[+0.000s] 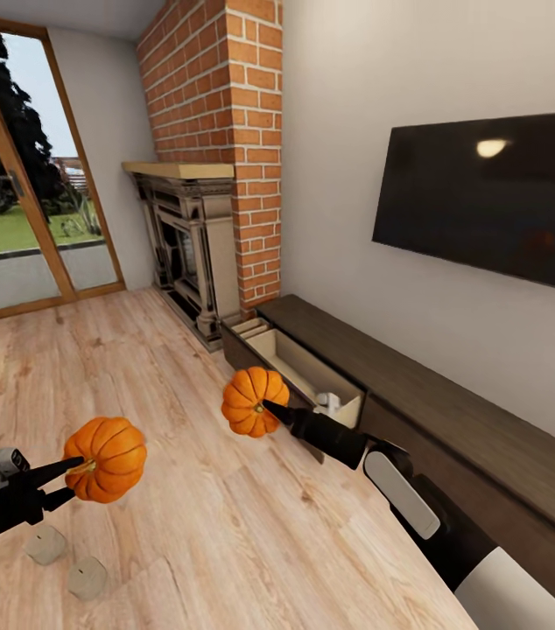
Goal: Place each of the two pumpkins and all three candles from the living room inside a cabinet in the living room (use any cabinet), then make sure every cabinet is closed, and position the cauldron so it is next to a table in the living room.
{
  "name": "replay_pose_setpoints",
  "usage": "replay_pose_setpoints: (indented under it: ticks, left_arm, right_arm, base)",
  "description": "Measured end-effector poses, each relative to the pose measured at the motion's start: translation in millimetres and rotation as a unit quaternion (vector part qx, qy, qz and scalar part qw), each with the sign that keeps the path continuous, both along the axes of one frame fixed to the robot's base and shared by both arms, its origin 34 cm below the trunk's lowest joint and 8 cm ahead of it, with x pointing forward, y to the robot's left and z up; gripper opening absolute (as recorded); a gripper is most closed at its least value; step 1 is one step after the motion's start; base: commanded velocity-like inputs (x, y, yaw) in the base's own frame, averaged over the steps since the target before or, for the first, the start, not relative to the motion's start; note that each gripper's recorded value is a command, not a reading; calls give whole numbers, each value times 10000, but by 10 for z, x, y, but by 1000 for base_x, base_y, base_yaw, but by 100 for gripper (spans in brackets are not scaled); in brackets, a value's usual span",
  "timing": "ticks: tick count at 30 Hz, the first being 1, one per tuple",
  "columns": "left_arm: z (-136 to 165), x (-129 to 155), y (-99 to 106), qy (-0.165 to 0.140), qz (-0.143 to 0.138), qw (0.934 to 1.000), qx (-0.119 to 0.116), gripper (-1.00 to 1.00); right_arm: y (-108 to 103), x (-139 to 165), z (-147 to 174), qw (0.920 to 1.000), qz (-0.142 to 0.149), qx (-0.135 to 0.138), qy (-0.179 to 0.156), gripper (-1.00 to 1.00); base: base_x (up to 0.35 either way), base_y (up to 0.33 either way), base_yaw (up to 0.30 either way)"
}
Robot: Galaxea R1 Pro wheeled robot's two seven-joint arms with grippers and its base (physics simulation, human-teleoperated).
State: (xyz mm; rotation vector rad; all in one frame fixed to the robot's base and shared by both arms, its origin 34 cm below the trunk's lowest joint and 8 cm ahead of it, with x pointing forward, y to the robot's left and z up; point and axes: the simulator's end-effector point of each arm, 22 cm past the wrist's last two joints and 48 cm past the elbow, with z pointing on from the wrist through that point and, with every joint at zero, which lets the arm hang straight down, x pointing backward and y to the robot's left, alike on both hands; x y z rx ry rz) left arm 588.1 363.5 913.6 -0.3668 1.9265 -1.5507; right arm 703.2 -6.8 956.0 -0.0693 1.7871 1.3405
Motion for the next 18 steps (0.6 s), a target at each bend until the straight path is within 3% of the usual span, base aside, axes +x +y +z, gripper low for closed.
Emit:
replay_pose_setpoints:
  ticks: [18]
  left_arm:
    - [387,-19,-7,-126,-5,9999,12,-100]
  right_arm:
    - [1,-37,419,9999,0,-2,-133,-100]
  base:
    - [0,0,109]
